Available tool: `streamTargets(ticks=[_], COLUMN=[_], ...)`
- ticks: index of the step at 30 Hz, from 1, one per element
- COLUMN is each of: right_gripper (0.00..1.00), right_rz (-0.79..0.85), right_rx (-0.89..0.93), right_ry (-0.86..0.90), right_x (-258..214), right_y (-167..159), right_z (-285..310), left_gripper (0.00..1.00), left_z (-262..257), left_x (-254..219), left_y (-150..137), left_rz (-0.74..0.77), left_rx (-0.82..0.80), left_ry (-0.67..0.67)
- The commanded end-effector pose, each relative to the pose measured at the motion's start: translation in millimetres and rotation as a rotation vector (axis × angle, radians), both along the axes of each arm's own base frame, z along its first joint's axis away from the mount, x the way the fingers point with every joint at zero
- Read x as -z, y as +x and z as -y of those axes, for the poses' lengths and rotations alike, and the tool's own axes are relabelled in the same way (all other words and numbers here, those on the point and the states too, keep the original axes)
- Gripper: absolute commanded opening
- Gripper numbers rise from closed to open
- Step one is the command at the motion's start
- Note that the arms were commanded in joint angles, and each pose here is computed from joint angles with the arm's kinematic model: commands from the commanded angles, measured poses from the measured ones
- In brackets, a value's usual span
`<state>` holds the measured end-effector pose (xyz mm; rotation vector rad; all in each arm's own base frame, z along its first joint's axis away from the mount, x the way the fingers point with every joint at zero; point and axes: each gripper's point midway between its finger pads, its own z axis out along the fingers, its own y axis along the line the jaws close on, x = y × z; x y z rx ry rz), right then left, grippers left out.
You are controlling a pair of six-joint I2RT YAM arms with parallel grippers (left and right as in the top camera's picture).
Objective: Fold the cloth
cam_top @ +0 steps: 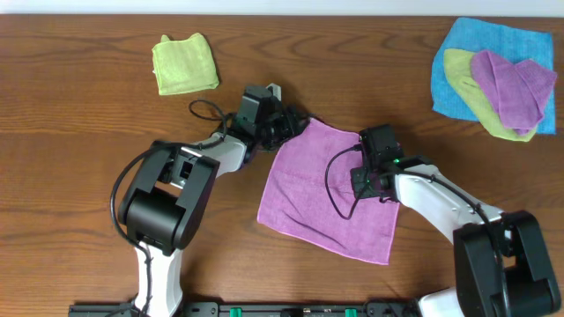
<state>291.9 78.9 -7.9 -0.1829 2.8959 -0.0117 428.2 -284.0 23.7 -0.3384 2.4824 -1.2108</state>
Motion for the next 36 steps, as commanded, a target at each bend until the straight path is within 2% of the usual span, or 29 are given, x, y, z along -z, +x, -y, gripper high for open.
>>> streamTargets(ticks=[1,10,14,16,17,18,19,23,25,32,36], right_gripper=[0.01,0.02,0.02,0.01,0.02,0.02,0.02,0.02,0.01,0.02,0.02], right_rz=[-0.185,-0.191,-0.191,-0.189,-0.187,-0.187,-0.188,-0.188,-0.188,-0.188,-0.188], right_rx=[-0.031,-0.031,-0.031,-0.031,-0.032,-0.032,-0.031,-0.032,-0.031,-0.031,-0.031], right_ry=[0.035,0.04,0.04,0.041,0.041,0.041,0.041,0.041,0.041,0.041,0.041], right_x=[36.3,36.3,36.3,36.3,36.2,36.2,36.2,36.3,36.3,36.3,36.3], right_y=[-46.4,-47.8,-47.7,-47.2,-46.9,-46.9,-47.0,-47.0,-47.0,-47.1,-47.0], right_z=[-2.7,-3.4,-3.5,-3.6,-3.8,-3.8,-3.7,-3.8,-3.8,-3.7,-3.8], left_gripper=[0.42,0.45,0.19,0.17,0.28,0.58,0.65,0.64,0.67,0.69,0.75], left_z=[-3.8,-14.4,-15.4,-14.7,-15.0,-13.4,-13.8,-23.9,-28.3,-21.4,-29.8], left_x=[6.1,-16.8,-17.2,-13.6,-10.6,-7.4,-3.2,19.6,27.4,29.3,46.4], left_y=[3.3,38.6,38.3,34.5,32.2,27.1,21.7,1.4,-5.5,-22.0,-46.4], left_rz=[-0.021,0.07,0.052,0.031,0.019,0.007,0.002,-0.054,-0.064,-0.096,-0.16], left_rx=[-0.047,-0.22,-0.219,-0.209,-0.203,-0.174,-0.134,-0.044,-0.013,0.075,0.151], left_ry=[-0.006,-0.059,-0.076,-0.072,-0.064,-0.055,-0.038,0.053,0.094,0.074,0.146])
